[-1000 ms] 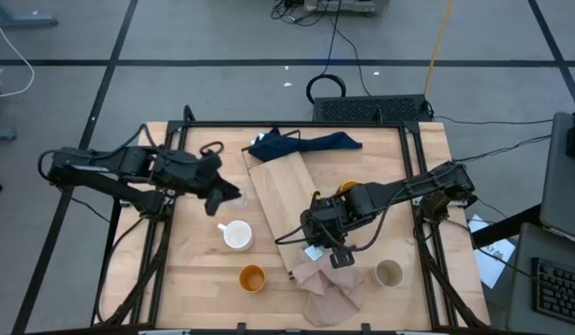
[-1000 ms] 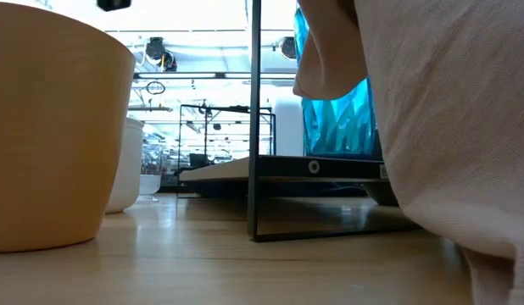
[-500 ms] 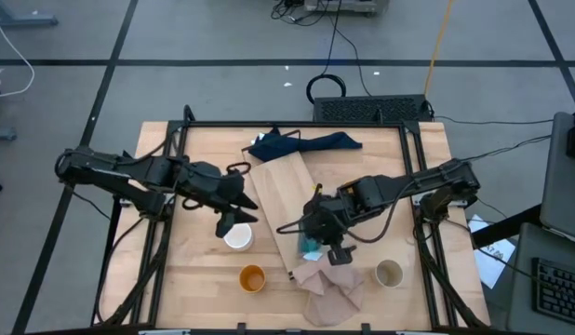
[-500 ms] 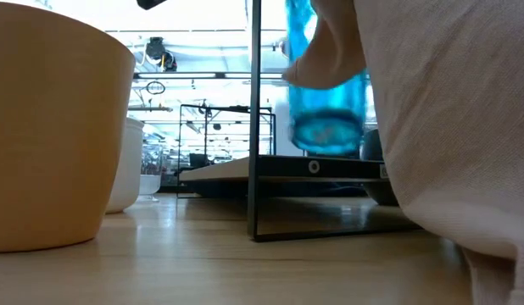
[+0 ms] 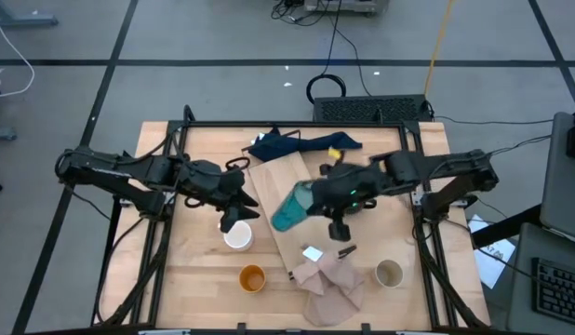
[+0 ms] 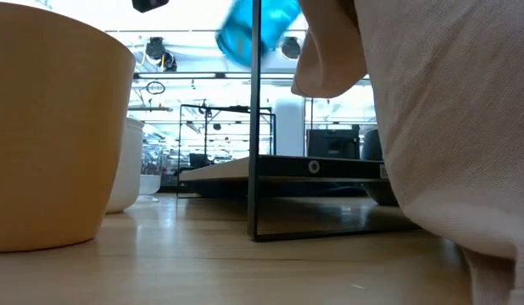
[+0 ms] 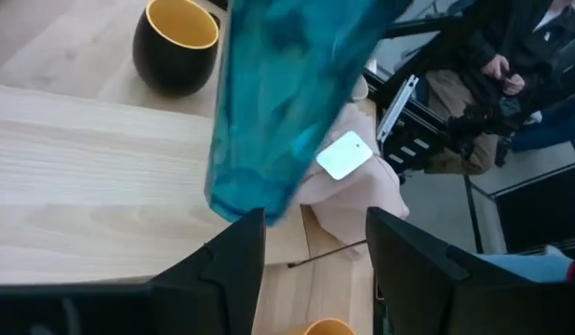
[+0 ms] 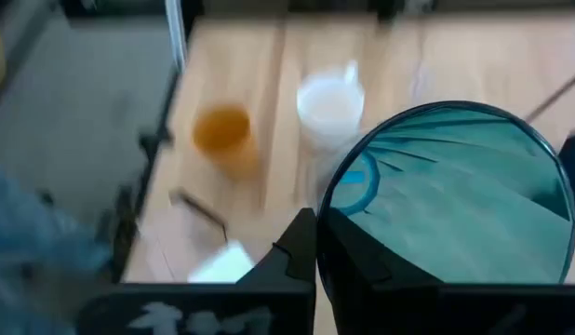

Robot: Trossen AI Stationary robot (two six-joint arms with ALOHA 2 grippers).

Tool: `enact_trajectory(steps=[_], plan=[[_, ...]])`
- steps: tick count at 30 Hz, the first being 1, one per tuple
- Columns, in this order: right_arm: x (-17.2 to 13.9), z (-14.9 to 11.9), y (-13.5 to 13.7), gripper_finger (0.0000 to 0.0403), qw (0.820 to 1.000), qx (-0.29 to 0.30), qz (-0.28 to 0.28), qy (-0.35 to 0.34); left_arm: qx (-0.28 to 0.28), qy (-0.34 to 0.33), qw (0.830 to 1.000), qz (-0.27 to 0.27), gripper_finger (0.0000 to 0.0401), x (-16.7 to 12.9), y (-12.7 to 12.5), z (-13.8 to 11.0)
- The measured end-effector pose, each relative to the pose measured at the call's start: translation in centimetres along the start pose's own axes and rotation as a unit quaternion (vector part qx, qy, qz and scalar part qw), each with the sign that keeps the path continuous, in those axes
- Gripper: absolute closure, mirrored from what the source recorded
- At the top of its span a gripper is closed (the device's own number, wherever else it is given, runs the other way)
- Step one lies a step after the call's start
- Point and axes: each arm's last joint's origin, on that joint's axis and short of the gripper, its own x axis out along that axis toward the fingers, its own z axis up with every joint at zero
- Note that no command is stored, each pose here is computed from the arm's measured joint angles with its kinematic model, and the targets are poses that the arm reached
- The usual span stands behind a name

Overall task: Stack small to large cups/mugs on shelf
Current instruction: Put the blue cup on the shelf

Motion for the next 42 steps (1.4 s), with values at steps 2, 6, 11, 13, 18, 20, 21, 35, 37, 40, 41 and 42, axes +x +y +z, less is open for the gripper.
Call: enact_trajectory(steps=[2,6,11,13,18,20,21,35,37,40,41,42], plan=[[-1.2,0.3,-0.2,0.0403,1.000,0.003,0.001,-0.027,0.001,-0.003,1.000,0.004,0.0206,0.0,0.0,0.0],[-2.7,0.3,-0.5,0.0403,0.999,0.011,-0.001,-0.040,0.009,-0.018,1.000,0.020,0.0177,0.0,-0.1,0.0],[-3.1,0.7,-0.4,0.0403,0.997,0.022,0.019,-0.066,0.013,-0.060,0.998,0.013,0.0121,0.0,-1.1,0.2],[-3.2,0.9,-0.2,0.0403,0.996,0.029,0.048,-0.071,0.012,-0.073,0.997,0.004,0.0100,0.2,-1.5,0.3],[-3.2,0.9,0.1,0.0403,0.994,0.038,0.082,-0.068,-0.016,-0.076,0.997,-0.020,0.0064,0.4,-1.9,0.4],[-3.2,1.0,0.1,0.0403,0.992,0.038,0.092,-0.072,-0.027,-0.068,0.997,-0.025,0.0056,0.8,-1.9,0.4],[-3.3,1.1,0.1,0.0403,0.992,0.037,0.094,-0.077,-0.031,-0.060,0.997,-0.029,0.0054,0.9,-2.0,0.2],[-3.5,2.0,0.3,0.0403,0.985,0.033,0.116,-0.120,-0.056,-0.016,0.996,-0.068,0.0050,2.5,-3.1,-0.7],[-3.5,2.1,0.4,0.0403,0.984,0.036,0.121,-0.126,-0.056,-0.017,0.996,-0.069,0.0050,2.5,-3.2,-0.7],[-3.6,2.2,0.4,0.0403,0.982,0.041,0.129,-0.130,-0.057,-0.018,0.995,-0.079,0.0050,2.4,-3.3,-0.7],[-3.6,2.3,0.4,0.0403,0.982,0.041,0.130,-0.132,-0.058,-0.018,0.995,-0.084,0.0050,2.4,-3.3,-0.6],[-3.6,2.3,0.4,0.0403,0.981,0.042,0.131,-0.134,-0.060,-0.018,0.994,-0.088,0.0050,2.4,-3.4,-0.6]])
